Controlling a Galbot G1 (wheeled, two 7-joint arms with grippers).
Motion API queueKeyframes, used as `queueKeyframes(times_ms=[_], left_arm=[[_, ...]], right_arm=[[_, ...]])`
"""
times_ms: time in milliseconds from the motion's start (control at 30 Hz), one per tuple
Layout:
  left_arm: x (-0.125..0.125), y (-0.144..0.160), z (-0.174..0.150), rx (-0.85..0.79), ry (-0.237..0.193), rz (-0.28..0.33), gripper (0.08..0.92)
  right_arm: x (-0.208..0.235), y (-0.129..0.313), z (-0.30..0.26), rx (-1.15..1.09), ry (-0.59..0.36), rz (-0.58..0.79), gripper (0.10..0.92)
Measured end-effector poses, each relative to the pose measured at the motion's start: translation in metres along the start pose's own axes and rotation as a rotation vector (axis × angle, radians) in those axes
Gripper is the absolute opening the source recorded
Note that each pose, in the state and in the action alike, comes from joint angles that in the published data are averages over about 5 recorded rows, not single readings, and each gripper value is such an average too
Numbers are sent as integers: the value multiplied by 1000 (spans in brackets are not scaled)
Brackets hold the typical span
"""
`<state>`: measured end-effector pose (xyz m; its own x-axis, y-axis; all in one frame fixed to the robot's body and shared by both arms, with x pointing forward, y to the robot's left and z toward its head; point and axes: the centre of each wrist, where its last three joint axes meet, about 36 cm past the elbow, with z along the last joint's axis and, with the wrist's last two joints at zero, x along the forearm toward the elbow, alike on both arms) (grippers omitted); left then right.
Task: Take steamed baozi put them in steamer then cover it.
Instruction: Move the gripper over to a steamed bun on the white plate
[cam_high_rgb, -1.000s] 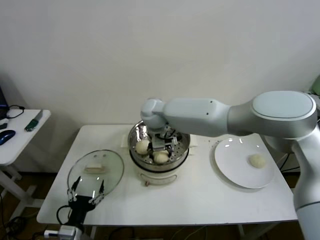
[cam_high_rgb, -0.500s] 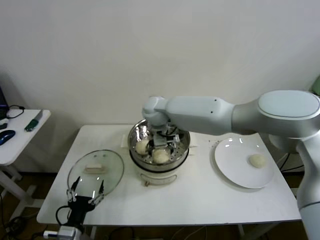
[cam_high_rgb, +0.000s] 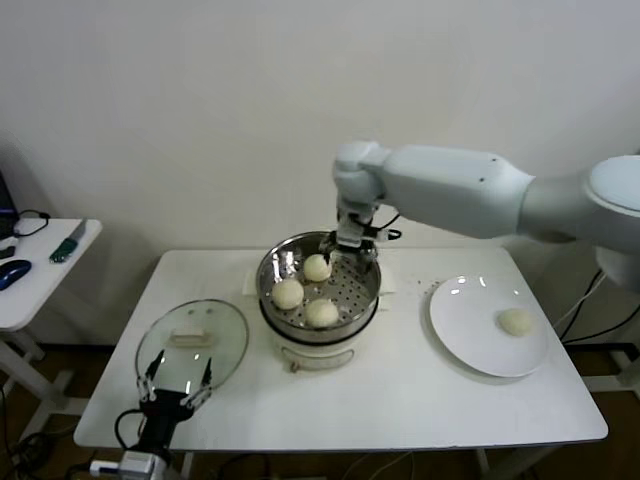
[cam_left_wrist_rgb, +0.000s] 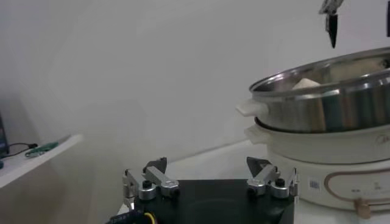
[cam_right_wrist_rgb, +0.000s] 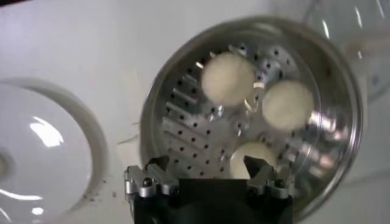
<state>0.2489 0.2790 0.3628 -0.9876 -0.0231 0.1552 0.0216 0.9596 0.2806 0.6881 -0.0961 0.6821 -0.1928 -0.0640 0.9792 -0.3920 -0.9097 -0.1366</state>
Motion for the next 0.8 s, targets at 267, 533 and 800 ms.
queueKeyframes(times_ms=[267, 533, 800], left_arm=[[0, 0, -6, -1, -12, 4, 823], [-1, 2, -13, -8, -27, 7, 823], [1, 2, -16, -7, -27, 0, 823]], right_arm=[[15, 109, 57, -496, 34, 40, 823], [-4, 234, 97, -873, 72, 23, 823], [-46, 331, 113, -1074, 89, -18, 823]])
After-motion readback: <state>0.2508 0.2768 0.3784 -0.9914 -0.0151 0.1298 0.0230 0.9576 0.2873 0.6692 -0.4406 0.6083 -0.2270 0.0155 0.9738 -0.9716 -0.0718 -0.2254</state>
